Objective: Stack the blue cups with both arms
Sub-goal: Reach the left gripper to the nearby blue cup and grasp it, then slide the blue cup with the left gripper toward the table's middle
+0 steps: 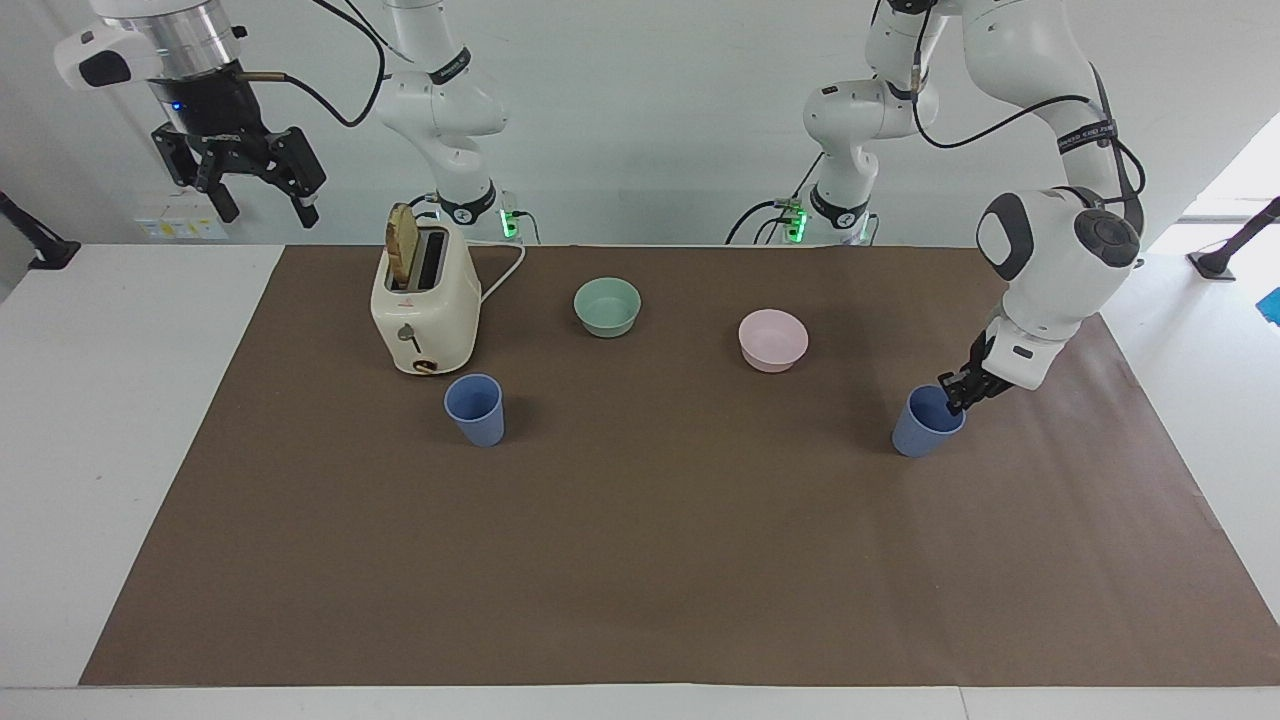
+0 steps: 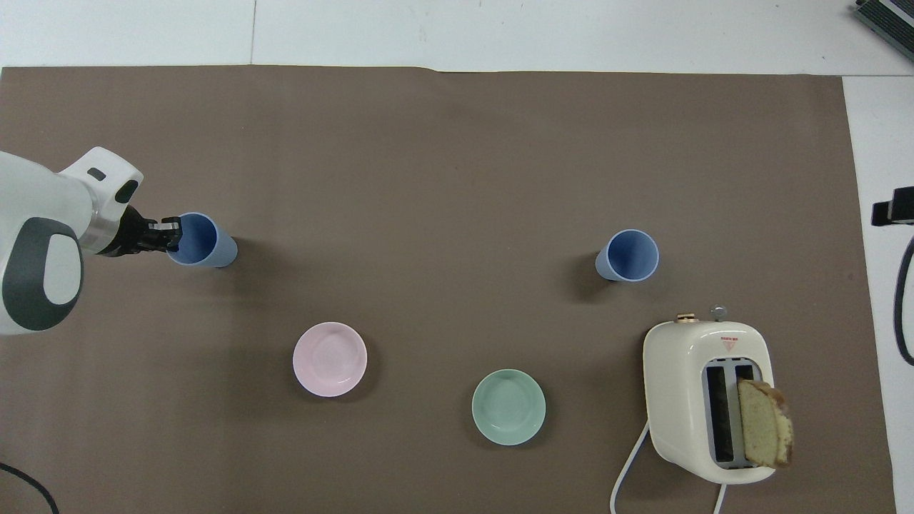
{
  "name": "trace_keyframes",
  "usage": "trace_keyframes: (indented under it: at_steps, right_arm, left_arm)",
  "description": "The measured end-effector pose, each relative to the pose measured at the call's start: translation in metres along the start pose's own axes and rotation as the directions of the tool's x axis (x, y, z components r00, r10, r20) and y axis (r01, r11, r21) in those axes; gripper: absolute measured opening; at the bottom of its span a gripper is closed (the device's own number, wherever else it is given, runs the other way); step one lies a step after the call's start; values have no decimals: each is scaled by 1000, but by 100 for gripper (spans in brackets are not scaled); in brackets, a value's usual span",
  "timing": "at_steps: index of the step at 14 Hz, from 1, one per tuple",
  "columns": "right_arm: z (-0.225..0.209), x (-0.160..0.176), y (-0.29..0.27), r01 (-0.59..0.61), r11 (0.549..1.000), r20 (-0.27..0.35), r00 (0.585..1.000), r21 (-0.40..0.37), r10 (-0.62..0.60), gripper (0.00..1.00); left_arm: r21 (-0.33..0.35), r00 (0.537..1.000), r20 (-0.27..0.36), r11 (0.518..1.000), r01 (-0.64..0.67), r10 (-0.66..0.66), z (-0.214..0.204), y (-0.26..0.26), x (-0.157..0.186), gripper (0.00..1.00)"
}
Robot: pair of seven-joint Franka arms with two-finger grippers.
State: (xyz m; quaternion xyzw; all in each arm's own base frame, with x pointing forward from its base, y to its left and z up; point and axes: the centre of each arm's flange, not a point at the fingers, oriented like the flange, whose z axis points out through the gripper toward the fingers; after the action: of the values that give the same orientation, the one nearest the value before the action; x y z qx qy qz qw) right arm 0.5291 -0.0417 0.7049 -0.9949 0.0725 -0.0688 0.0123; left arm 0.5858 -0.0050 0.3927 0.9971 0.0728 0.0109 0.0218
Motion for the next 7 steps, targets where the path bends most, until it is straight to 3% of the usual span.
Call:
trace_keyframes:
  at_steps: [4,7]
  right_arm:
    - [0,0,0,0,1000,0,1000,0,0,100]
    - [0,0,1,-1,1000,0,1000,0,1,100]
  left_arm:
    - [-10,1000,10,1000,2,-2,-22,5,5,5]
    - [-108,999,7,993,54,-53,-54,35,7,5]
